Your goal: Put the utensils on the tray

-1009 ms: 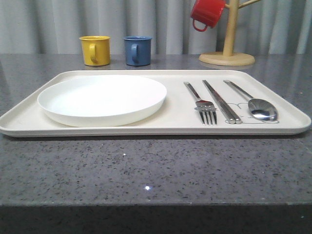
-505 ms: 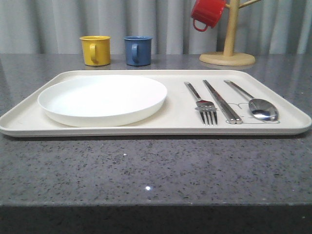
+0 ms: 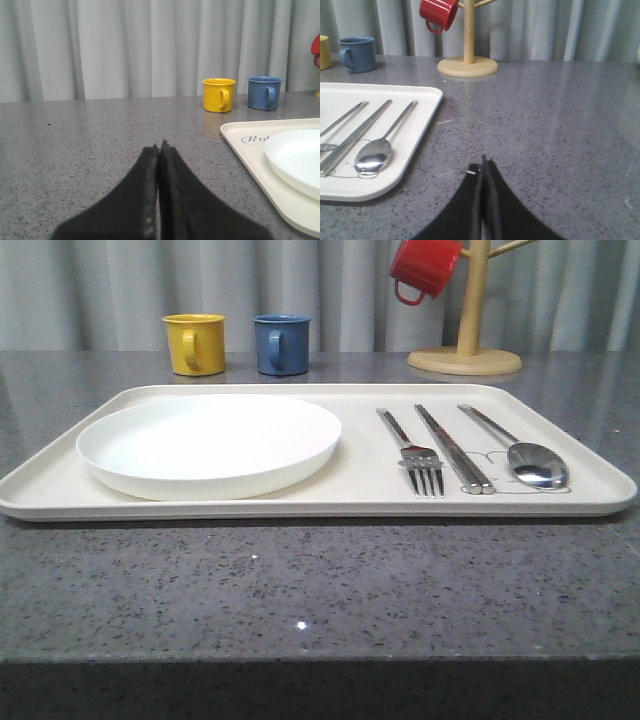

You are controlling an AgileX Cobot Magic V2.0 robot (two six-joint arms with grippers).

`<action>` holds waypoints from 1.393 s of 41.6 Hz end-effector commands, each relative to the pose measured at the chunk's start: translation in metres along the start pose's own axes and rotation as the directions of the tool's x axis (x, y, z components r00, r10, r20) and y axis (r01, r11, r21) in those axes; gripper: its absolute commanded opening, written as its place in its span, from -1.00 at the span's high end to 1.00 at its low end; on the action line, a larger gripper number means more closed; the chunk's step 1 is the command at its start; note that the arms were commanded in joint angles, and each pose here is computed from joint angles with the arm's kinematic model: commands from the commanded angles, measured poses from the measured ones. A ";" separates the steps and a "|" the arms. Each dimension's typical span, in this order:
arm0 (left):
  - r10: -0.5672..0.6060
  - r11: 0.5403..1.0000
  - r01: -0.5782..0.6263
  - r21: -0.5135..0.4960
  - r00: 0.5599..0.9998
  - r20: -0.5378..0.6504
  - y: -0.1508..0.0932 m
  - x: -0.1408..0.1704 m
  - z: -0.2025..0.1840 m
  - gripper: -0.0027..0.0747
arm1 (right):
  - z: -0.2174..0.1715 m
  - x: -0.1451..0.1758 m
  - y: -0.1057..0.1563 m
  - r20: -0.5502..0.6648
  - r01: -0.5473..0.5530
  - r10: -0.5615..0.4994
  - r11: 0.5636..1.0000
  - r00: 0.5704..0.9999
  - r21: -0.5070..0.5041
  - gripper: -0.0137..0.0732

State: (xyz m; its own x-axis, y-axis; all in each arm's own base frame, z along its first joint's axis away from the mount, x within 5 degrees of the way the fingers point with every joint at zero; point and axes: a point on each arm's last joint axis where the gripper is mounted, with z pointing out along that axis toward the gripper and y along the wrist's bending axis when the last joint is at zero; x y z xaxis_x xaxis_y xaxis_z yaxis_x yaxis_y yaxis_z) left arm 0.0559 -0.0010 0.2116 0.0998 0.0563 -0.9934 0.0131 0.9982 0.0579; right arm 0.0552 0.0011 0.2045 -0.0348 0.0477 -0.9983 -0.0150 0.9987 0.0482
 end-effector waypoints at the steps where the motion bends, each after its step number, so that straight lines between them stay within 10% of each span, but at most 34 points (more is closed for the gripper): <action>1: -0.009 1.000 0.010 -0.011 0.995 0.095 0.001 -0.009 -0.002 0.98 | -0.002 -0.011 -0.001 0.170 0.004 -0.008 1.000 0.985 0.027 0.84; 58: -0.009 1.000 0.010 -0.011 0.995 0.095 0.001 -0.009 -0.002 0.98 | -0.001 -0.007 -0.003 0.181 -0.021 0.013 0.999 0.983 0.040 0.84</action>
State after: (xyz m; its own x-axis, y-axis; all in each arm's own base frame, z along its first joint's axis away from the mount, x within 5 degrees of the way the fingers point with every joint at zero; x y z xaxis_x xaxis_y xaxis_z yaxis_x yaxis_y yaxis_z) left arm 0.0560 -0.0010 0.2115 0.0980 0.0564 -0.9936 0.0134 0.9982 0.0579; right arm 0.0568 -0.0015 0.2014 0.0356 0.0686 -0.9970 0.0252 0.9973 0.0695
